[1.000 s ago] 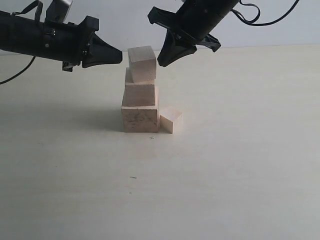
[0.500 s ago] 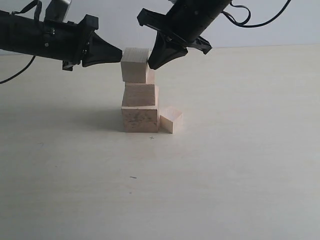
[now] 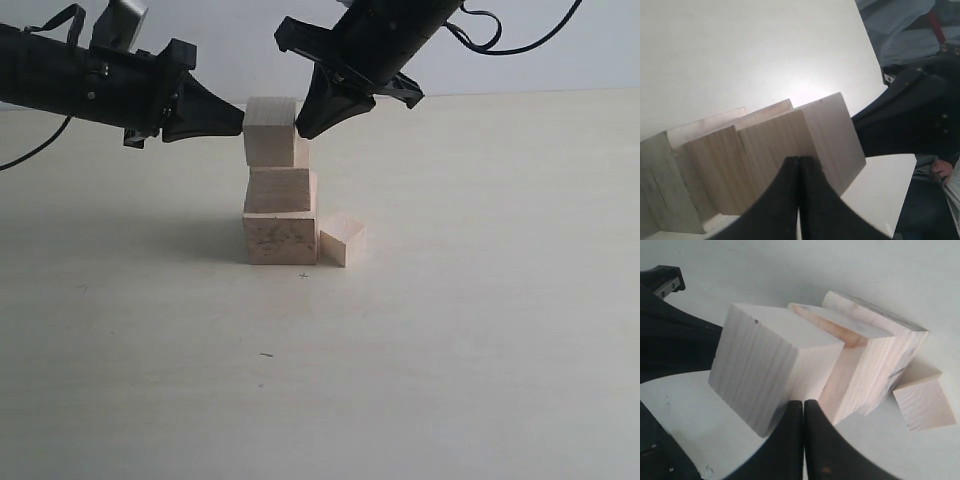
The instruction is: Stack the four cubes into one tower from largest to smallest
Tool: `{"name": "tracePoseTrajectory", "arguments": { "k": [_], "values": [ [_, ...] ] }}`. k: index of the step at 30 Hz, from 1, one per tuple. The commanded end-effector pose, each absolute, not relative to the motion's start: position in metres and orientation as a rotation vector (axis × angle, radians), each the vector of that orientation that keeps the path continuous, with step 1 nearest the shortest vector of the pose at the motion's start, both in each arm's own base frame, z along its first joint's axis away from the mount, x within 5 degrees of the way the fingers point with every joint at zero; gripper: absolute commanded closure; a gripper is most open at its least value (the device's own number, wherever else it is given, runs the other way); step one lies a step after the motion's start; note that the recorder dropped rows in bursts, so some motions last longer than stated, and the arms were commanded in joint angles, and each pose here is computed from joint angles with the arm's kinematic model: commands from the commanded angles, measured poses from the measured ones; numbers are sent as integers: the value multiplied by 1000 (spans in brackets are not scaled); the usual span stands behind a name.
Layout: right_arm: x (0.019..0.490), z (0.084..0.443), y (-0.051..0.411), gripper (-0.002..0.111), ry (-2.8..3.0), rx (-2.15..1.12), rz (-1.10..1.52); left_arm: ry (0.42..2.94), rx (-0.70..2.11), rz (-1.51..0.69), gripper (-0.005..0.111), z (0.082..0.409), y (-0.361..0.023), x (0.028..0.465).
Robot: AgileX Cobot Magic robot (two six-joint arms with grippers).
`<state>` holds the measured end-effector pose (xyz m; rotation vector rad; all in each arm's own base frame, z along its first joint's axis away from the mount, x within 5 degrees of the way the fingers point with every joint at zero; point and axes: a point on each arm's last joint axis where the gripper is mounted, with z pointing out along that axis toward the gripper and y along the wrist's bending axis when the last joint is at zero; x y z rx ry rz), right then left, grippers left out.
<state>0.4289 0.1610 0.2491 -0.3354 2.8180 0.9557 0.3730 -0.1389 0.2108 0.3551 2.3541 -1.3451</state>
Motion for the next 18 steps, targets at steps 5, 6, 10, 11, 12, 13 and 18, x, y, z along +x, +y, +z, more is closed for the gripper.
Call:
{"name": "tracePoseTrajectory", "arguments": {
  "k": [5,6,10,11,12,13,18],
  "values": [
    [429,253,162,108,2797,-349,966,2352,414,-1341,107,213,-157,367],
    [429,253,162,108,2797,-349,966,2352,414,-1341,107,213,-157,367],
    [429,254,163,108,2784,-369,977,2353,411,-1343,107,213,-157,367],
    [429,254,163,108,2784,-369,977,2354,408,-1344,107,213,-157,367],
    [429,254,163,108,2784,-369,977,2354,409,-1346,107,214,-157,367],
    [429,254,163,108,2784,-369,977,2354,410,-1348,107,214,-157,367],
    [429,252,161,108,2800,-359,946,2354,410,-1347,107,214,-157,367]
  ]
}}
